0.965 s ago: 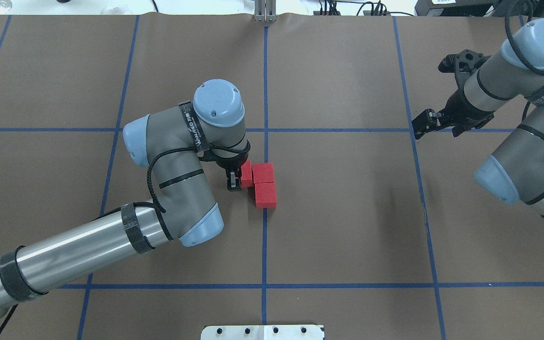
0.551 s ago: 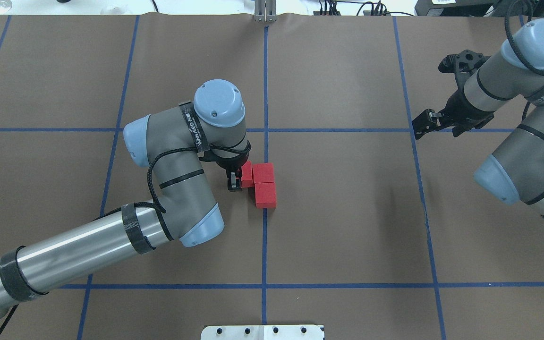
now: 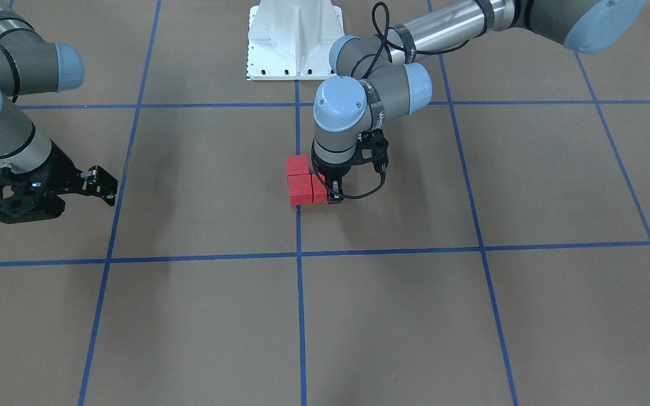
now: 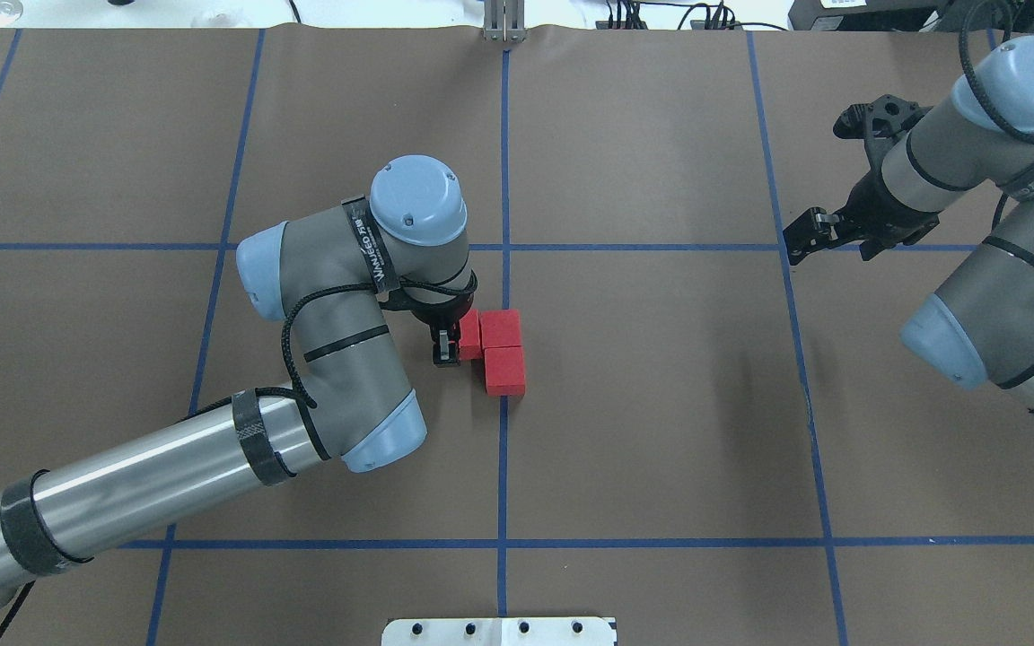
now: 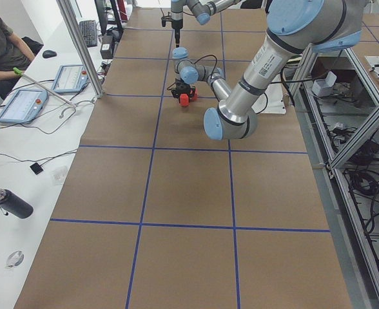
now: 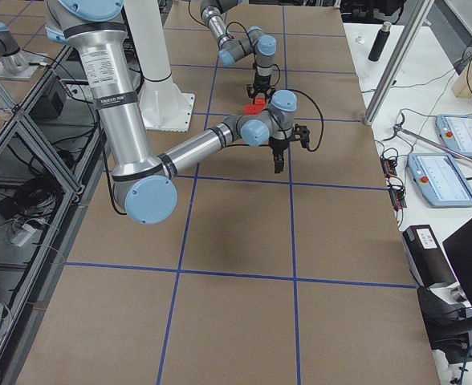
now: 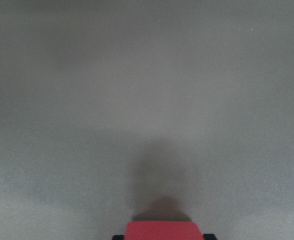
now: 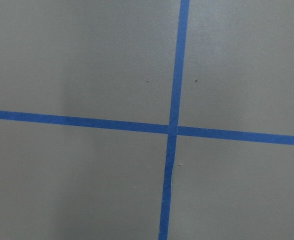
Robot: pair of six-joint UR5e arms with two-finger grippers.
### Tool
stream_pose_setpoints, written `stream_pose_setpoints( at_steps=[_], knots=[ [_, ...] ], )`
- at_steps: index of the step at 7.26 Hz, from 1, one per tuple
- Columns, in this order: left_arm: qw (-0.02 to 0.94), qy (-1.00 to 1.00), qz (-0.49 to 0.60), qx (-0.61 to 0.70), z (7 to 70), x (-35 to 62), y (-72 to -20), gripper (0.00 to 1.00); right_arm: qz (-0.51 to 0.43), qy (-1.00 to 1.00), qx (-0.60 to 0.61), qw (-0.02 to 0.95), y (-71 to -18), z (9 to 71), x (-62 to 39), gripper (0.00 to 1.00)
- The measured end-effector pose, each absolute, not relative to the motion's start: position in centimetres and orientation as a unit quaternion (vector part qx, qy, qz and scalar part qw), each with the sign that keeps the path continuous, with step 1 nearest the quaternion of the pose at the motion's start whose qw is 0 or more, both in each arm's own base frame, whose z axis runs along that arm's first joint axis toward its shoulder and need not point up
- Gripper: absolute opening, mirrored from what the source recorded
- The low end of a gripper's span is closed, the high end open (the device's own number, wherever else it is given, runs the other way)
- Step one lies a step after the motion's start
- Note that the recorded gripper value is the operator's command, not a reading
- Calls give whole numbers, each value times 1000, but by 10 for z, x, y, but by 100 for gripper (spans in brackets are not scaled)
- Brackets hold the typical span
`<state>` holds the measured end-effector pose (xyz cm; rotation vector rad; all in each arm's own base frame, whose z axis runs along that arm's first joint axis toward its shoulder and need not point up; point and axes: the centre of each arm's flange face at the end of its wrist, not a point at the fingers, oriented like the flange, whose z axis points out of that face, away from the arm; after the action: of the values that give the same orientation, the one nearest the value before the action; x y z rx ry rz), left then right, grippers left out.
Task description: Form red blocks into L shape at center
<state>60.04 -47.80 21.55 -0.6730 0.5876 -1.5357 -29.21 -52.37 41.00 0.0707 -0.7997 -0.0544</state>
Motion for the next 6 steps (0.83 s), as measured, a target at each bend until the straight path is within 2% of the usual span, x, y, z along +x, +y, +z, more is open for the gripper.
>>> stream_pose_setpoints(
  at_steps=[1,2,6],
  knots=[
    [631,257,-671,-294,216,601,-478,36,-26,-389,34,920,-524,410,-292,100],
    [631,257,-671,-293,216,601,-477,99,-26,-389,34,920,-524,410,-292,100],
    [630,257,-671,-293,215,603,-476,100,-27,-389,34,920,-524,410,-292,100]
  ],
)
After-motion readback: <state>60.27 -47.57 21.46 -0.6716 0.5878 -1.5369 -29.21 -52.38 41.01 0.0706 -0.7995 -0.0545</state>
